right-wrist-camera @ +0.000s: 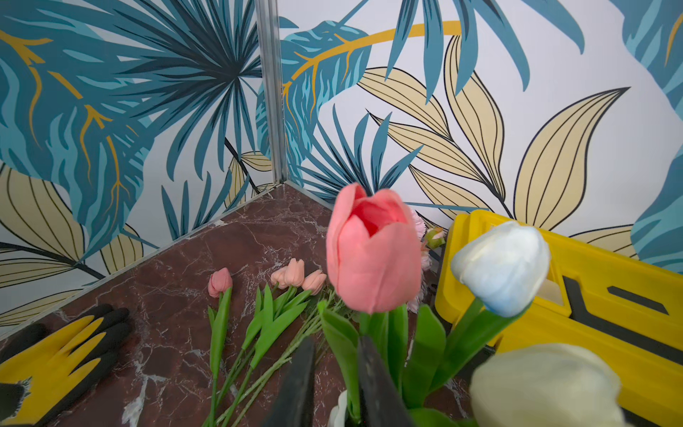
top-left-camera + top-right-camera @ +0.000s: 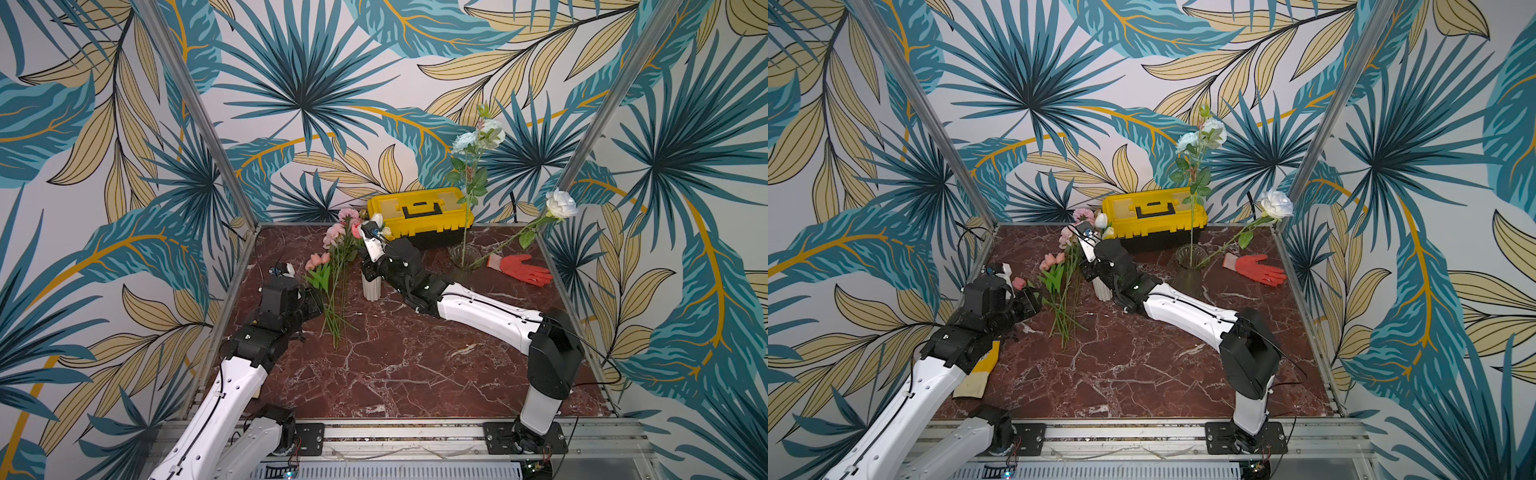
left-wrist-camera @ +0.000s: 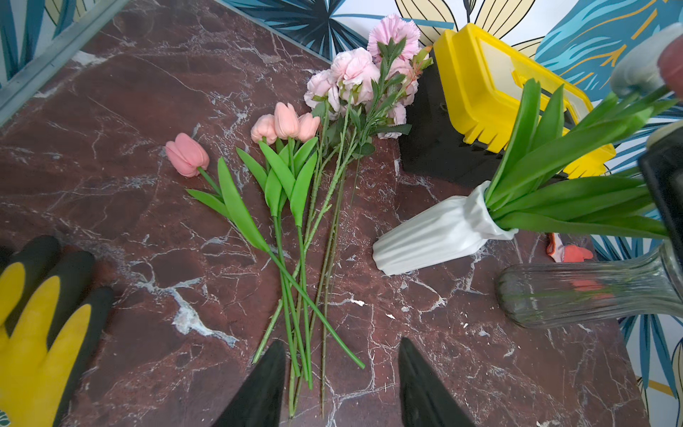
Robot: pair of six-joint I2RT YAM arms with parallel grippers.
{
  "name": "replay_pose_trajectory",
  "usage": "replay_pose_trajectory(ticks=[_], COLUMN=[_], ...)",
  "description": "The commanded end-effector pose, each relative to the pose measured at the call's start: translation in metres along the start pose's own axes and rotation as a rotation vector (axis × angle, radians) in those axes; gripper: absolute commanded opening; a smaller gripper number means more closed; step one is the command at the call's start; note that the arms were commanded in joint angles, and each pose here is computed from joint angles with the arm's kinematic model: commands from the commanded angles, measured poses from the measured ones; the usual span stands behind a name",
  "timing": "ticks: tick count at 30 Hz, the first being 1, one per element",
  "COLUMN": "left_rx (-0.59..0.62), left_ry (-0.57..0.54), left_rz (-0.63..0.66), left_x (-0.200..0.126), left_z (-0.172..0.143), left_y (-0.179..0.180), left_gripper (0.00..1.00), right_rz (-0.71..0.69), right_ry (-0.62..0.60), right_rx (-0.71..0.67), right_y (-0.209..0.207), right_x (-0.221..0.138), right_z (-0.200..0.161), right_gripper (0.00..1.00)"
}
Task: Pick out pink flowers from the vase
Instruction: Pick up the flower from the vase.
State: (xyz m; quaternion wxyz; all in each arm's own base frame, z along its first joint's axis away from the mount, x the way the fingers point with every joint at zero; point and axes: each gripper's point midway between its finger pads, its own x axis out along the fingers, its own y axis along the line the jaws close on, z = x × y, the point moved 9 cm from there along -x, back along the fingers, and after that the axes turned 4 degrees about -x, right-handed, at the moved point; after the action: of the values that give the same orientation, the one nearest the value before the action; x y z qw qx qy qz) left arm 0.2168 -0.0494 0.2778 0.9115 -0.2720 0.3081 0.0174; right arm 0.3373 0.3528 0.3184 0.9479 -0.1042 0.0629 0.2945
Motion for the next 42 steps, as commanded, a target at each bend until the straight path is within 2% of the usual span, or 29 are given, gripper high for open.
replay_pose_trajectory(ticks=[1,30,36,42], left_rx=[0.022,0.049,0.055,0.064], left_ry=[-0.024,-0.04,-0.045,-0.047], left_rz=[-0.001,-0.011,-0.012,-0.023], left_x=[-0.003,-0.007,-0.008,-0.007], left_z=[0.0,-0.002,-0.001,-0.001], left_y=[0.0,0.001,0.001,0.0], left_gripper=[0.5,0.5,0.5,0.5], right_rz=[-0.05,-0.04,-0.031,-0.019], right_ry=[-0.029,0.008,0.007,-0.011], right_rx=[-0.002,0.047,0.05,0.03], right_y=[-0.004,-0.009,-0.01,-0.012], right_x=[0.007,0.038,0.038,0.029], right_z=[0.006,-0.012,-0.014,-0.002], right_gripper=[0.2,0.21,0.09,0.07])
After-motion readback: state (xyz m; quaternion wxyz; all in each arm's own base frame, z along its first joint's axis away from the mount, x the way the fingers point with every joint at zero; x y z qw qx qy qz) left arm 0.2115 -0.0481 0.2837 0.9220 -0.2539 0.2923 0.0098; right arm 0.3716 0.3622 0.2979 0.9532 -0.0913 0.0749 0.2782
